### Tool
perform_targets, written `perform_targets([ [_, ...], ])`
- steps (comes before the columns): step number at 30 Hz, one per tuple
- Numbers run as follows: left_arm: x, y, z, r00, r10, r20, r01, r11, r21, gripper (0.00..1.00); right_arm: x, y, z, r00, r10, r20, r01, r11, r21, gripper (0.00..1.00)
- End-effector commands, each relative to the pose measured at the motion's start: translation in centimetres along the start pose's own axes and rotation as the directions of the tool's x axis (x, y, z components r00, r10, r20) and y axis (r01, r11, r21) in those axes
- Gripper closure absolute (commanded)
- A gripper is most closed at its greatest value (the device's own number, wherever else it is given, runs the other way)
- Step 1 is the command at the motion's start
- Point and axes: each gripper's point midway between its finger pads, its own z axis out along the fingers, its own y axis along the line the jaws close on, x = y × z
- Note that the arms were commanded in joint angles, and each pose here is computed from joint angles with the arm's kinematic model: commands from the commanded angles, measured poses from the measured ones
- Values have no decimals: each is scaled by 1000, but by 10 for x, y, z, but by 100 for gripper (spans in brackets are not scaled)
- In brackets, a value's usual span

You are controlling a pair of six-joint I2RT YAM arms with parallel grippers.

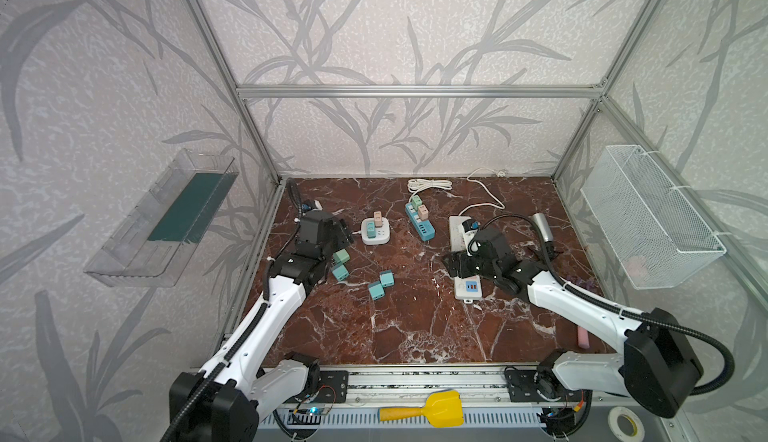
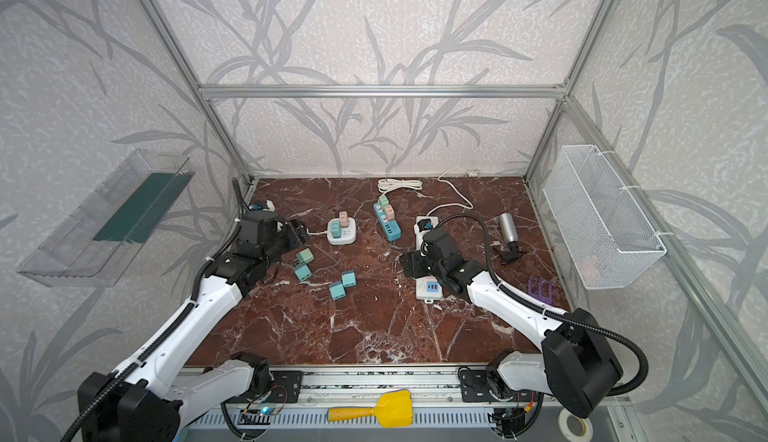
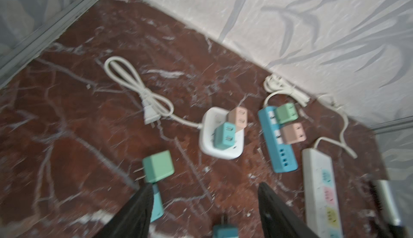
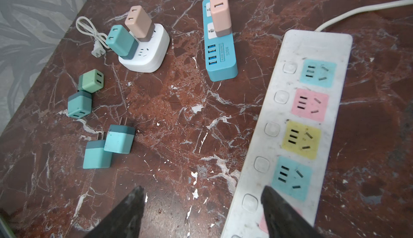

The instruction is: Insert the plug

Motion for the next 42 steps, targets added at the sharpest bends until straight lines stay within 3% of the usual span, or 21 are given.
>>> perform_targets([
  [1,57,44,-3,987,-12,-160,-14,987,-160,33,-13,2,-9,995,-5,100,7,1000,-23,22],
  [6,97,26,0,967,-7,-254,-19,995,-99,35,-4,-4,-1,994,25,104,-24,1000,-16,22],
  [12,110,44,19,964,-2,-267,-60,973,-223,31,-1,-11,0,993,39,114,-41,999,16,21],
  [16,121,18,34,934,39,-355,-88,988,-125,30,-2,-16,-4,991,39,132,-45,998,41,20],
  [21,139,-29,41,889,201,-412,-233,972,-30,31,-4,-19,-8,988,39,147,-48,997,57,18],
  [28,165,-68,56,810,353,-467,-373,926,53,30,-4,-19,-8,989,39,144,-48,997,58,16],
  [32,177,-79,63,783,370,-499,-383,920,81,30,-4,-17,-9,989,37,141,-44,998,49,15],
  [42,189,-77,71,768,352,-534,-382,922,59,29,-3,-16,-9,990,34,135,-40,998,43,11],
])
